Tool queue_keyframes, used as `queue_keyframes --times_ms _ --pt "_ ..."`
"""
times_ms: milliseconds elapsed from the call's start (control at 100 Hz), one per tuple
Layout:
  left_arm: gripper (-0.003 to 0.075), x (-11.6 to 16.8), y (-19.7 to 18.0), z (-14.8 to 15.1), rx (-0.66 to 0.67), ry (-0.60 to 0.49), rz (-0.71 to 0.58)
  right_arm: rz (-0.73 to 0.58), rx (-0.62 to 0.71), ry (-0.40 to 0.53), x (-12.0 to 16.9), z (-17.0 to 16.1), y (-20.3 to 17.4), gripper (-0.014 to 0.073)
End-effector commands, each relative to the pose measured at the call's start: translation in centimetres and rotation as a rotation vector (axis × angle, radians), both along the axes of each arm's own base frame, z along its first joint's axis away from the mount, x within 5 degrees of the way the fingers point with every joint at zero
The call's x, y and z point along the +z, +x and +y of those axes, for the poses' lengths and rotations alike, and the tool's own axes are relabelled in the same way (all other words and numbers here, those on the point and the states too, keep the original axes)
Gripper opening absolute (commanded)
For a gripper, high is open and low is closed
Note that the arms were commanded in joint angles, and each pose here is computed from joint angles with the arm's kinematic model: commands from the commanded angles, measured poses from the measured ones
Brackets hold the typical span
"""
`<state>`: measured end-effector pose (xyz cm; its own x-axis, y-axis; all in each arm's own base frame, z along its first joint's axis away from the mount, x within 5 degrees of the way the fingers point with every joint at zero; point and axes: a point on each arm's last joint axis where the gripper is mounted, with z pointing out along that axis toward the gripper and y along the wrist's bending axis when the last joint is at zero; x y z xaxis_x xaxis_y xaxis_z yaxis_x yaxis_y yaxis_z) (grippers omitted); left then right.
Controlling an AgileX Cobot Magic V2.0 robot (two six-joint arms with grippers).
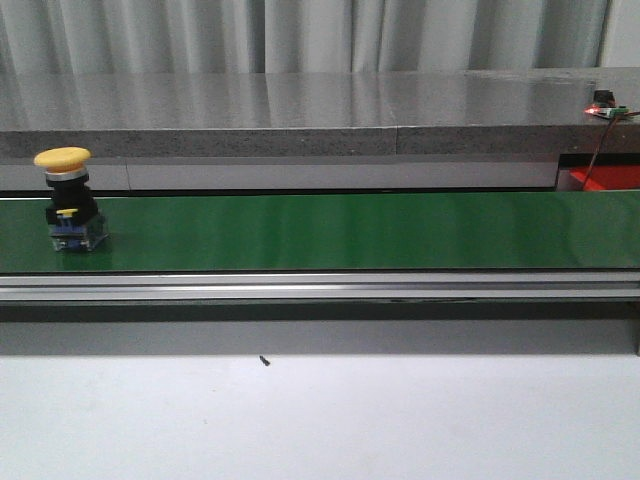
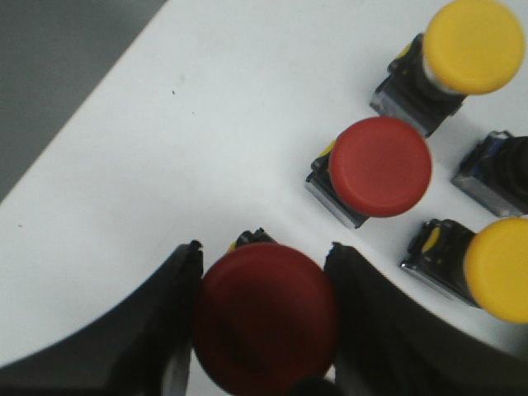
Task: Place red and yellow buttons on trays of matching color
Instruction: 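Grasp a red push-button with the left gripper and carry it over the belt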
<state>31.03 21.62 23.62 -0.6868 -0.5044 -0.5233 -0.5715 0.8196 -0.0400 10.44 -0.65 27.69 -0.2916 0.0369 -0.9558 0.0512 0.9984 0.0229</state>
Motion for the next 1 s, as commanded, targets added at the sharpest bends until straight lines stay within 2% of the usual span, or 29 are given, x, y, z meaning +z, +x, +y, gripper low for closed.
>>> queue_keyframes --times_ms 0,150,320,680,990 --pt "0.0151 4.9 -0.7 -0.5 0.002 0.092 -0.129 -0.092 -0.019 -0.016 1.5 -0.2 0.2 -0.0068" --pt "0.0151 7.2 -1.2 -2.2 -0.060 0.126 -0.145 -0.092 -0.019 -0.016 1.5 -0.2 0.2 -0.0068" --pt "0.0151 7.7 -0.3 -5.0 -0.144 0.113 -0.137 -0.092 -0.019 -0.016 1.5 -0.2 0.2 -0.0068" --pt "0.0151 7.3 1.9 -10.7 -0.318 0.074 -0.111 -0.092 -0.019 -0.016 1.5 -0.2 0.2 -0.0068" --pt "0.0151 5.3 3.6 -12.5 -0.380 0.045 -0.075 -0.092 -0.019 -0.016 1.5 -0.2 0.2 -0.0068"
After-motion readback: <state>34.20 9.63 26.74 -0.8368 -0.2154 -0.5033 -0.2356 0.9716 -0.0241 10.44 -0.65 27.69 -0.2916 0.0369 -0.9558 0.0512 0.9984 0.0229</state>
